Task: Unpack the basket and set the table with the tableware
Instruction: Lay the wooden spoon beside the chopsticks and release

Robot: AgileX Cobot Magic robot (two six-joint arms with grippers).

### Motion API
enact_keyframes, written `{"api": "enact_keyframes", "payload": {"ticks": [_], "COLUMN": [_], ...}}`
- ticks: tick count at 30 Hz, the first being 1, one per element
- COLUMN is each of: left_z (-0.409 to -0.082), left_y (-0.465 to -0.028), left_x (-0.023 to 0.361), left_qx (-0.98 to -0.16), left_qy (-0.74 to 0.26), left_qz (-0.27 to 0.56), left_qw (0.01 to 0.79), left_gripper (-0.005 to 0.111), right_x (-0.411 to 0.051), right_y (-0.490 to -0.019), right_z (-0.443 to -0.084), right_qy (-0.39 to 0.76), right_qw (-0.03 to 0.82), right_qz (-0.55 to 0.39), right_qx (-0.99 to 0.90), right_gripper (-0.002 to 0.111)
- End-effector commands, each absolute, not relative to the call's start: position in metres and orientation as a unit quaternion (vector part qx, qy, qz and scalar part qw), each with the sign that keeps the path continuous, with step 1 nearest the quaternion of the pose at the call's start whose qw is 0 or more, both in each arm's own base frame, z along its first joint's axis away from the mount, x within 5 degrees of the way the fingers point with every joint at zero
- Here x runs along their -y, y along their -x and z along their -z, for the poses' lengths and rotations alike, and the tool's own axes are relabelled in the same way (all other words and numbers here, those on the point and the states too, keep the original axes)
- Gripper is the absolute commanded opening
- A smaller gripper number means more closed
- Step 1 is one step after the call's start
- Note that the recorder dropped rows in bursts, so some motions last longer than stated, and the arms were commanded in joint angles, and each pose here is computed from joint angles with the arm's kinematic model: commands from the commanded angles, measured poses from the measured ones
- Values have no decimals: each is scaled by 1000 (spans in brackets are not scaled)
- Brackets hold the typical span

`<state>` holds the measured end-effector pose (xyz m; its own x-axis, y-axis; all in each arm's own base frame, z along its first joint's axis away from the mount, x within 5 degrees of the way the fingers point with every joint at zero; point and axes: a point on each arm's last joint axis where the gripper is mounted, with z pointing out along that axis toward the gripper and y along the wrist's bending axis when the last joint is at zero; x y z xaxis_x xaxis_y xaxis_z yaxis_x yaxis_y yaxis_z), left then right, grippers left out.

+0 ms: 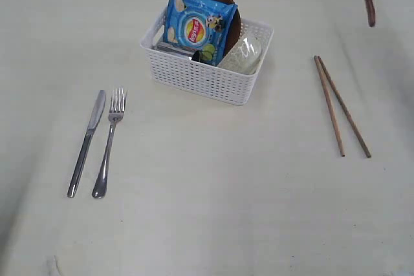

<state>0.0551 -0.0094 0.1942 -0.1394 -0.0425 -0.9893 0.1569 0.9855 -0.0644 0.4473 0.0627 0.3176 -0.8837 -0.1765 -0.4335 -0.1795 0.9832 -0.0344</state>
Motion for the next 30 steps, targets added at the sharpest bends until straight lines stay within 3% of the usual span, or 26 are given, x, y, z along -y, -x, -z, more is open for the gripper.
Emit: {"api": "enact_keyframes", "payload": {"ticks": [1,8,12,15,19,21,26,30], "left_z": [-194,-194,-194,-194,-194,-194,-194,-194], "left_y": [-55,-55,-55,-55,-55,-55,-55,-55], "left_x": [10,10,10,10,10,10,10,10], "left_qx": [-749,-749,-749,-749,-749,-749,-749,-749], "left_qy": [-37,-37,-37,-37,-37,-37,-37,-37], "left_qz": [79,79,79,79,79,79,79,79], "left_qw": [657,657,657,657,657,657,657,657], "left_gripper": [0,0,0,0,0,0,0,0], "right_x": [-16,0,-3,-4,-7,-8,-13,-24], "right_y": [-447,-421,-409,-404,-403,-404,-407,-409], "right_z": [-254,-165,-139,-132,-132,-135,-165,-214], "right_qy": [21,-4,-8,-16,-28,-32,-33,-20], "right_qw": [133,86,85,78,77,76,101,155], "right_qz": [-2,-9,-11,-20,-34,-40,-70,-130], "right_qx": [-991,-996,-996,-997,-996,-996,-992,-979], "right_gripper": [0,0,1,12,38,45,46,46]}}
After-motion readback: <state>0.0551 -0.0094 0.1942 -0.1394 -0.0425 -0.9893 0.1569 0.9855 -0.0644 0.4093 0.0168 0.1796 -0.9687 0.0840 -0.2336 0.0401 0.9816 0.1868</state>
